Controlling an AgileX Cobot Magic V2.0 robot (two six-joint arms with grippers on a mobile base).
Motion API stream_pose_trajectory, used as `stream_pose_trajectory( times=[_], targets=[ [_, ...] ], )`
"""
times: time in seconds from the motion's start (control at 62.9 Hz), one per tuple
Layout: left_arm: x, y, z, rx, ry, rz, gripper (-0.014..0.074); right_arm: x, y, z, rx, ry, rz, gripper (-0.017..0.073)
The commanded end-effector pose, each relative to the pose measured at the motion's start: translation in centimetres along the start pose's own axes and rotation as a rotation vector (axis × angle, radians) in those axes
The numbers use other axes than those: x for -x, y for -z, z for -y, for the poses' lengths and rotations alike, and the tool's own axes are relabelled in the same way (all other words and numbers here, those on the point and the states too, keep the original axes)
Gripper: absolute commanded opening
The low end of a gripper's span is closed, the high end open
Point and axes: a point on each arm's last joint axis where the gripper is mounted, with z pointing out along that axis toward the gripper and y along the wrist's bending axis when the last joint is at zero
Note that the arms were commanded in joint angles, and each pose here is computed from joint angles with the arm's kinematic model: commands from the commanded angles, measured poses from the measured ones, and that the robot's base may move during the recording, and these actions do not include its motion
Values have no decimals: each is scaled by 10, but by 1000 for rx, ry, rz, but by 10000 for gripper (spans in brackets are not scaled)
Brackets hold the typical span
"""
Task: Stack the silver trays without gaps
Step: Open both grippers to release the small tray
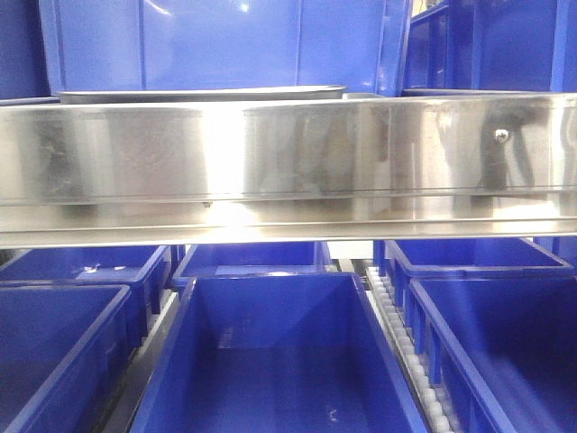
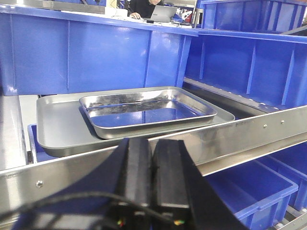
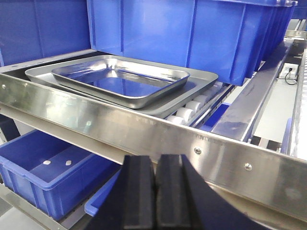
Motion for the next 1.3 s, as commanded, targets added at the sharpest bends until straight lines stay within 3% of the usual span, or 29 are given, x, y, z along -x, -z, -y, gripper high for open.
stream_pose_trajectory(
  times=[0.0,0.127,0.223,0.27,0.35,0.557,0.827,1.05,1.288],
  targets=[
    [16,2,2,-20,-1,106,-48,16,1,-2,15,28,105,58],
    [15,1,2,-20,-1,103,-48,16,1,-2,15,28,105,58],
    [10,0,2,-11,27,82,-48,16,1,-2,15,28,105,58],
    [8,0,2,12,6,68,-48,16,1,-2,15,28,105,58],
    [7,0,0,85,-60,74,-48,16,1,-2,15,28,105,58],
    [-17,-3,-12,330,-89,161,-48,17,1,-2,15,28,106,58],
    [-90,-13,-32,493,-109,246,-48,17,1,-2,15,28,106,58],
    [-108,-14,-32,479,-78,113,-48,16,1,-2,15,28,105,58],
    [-109,-14,-32,479,-76,105,-48,16,1,-2,15,28,105,58]
  ],
)
